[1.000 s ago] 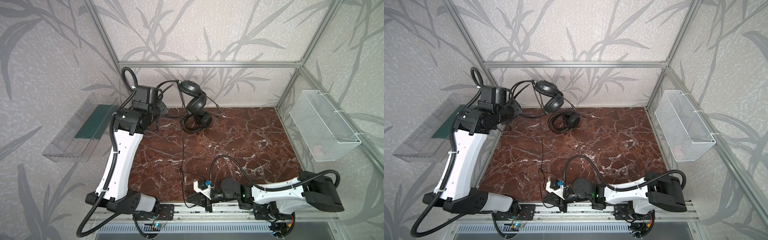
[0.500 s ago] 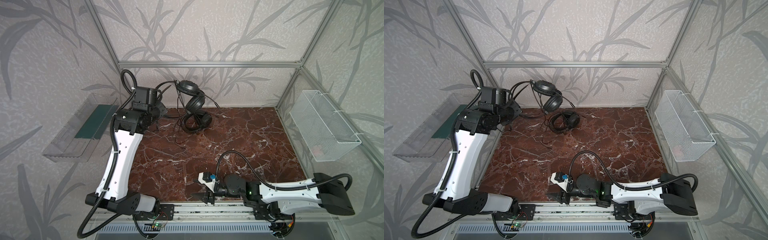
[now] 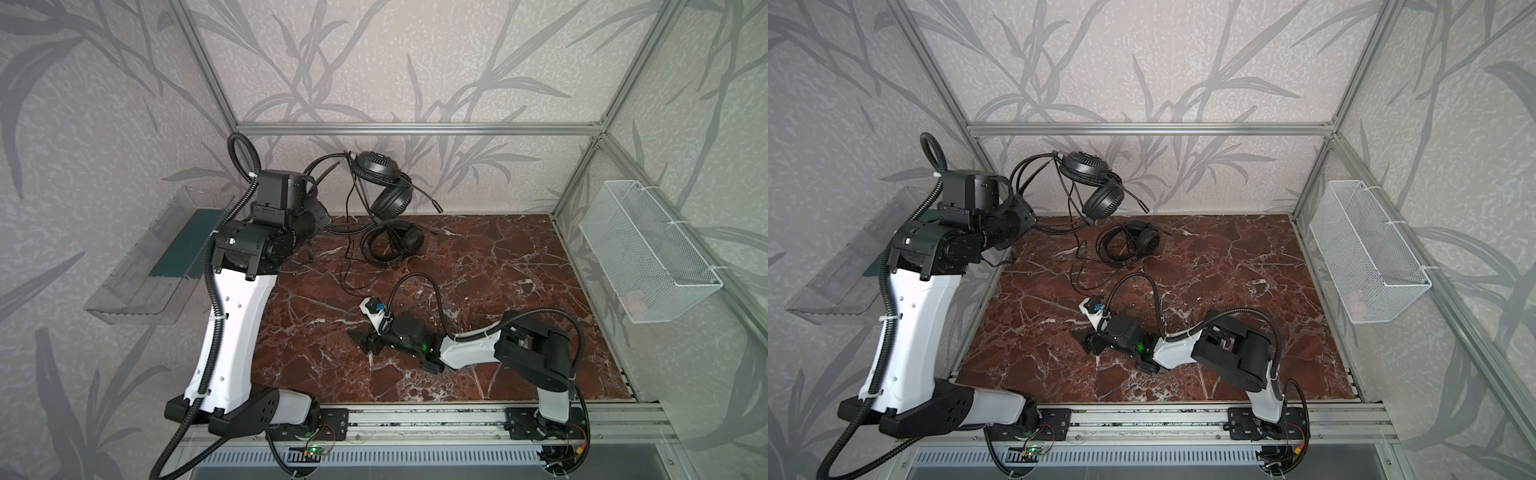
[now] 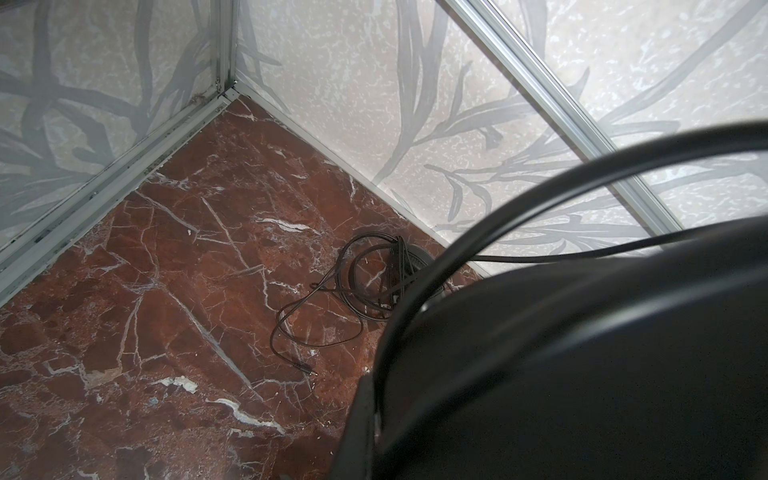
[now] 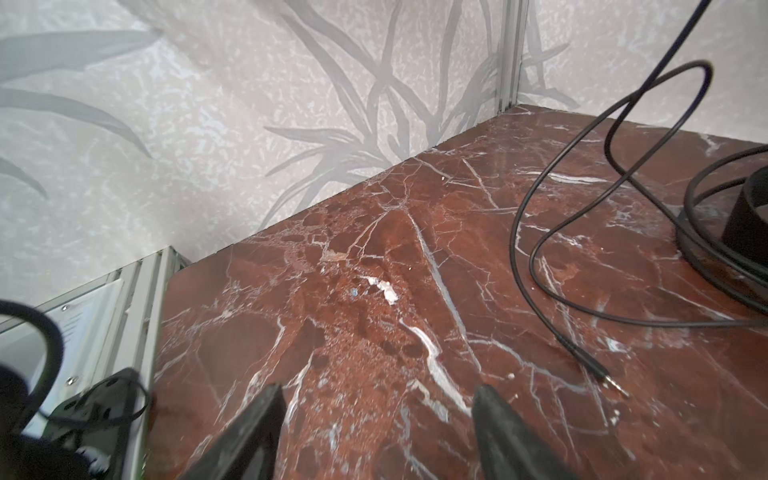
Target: Wrap the headphones
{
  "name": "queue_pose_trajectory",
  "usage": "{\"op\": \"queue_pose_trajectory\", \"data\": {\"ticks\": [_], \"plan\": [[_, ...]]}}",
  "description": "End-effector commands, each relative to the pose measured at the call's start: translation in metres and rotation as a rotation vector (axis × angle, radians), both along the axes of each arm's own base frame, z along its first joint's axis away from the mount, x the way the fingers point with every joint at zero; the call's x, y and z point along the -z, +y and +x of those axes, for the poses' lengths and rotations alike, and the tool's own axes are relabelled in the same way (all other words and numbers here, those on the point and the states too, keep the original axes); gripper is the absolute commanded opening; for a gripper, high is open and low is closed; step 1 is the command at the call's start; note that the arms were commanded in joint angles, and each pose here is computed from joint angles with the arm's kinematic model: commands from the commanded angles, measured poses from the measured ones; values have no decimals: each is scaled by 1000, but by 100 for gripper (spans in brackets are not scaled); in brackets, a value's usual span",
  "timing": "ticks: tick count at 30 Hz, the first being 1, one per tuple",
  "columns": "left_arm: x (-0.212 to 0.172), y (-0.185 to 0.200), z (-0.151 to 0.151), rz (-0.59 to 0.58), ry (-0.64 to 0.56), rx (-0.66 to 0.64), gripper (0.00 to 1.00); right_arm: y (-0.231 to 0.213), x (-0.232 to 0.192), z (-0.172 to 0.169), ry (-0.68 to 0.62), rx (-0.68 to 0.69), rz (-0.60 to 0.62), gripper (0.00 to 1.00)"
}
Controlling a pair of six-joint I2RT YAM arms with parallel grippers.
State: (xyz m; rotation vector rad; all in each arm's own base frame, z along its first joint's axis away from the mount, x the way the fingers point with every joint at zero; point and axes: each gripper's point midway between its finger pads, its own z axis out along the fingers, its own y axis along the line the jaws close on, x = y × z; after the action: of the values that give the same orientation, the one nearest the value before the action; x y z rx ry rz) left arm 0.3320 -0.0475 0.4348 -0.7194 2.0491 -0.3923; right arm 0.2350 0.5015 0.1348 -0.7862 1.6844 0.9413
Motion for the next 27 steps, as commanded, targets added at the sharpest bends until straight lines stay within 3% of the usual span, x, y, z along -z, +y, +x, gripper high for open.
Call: {"op": "queue_pose_trajectory", "data": {"ticks": [1,16,27], "plan": [[-31,0,-9,-55,-101,-12,0,7,-10,33,4,69,66,72],[-35,-4,-14,-60,-113,2,0,37,44,160,58,185,-79,72],[-36,-10,-14,-64,-123,15,0,76,57,184,177,160,-72,71]]}}
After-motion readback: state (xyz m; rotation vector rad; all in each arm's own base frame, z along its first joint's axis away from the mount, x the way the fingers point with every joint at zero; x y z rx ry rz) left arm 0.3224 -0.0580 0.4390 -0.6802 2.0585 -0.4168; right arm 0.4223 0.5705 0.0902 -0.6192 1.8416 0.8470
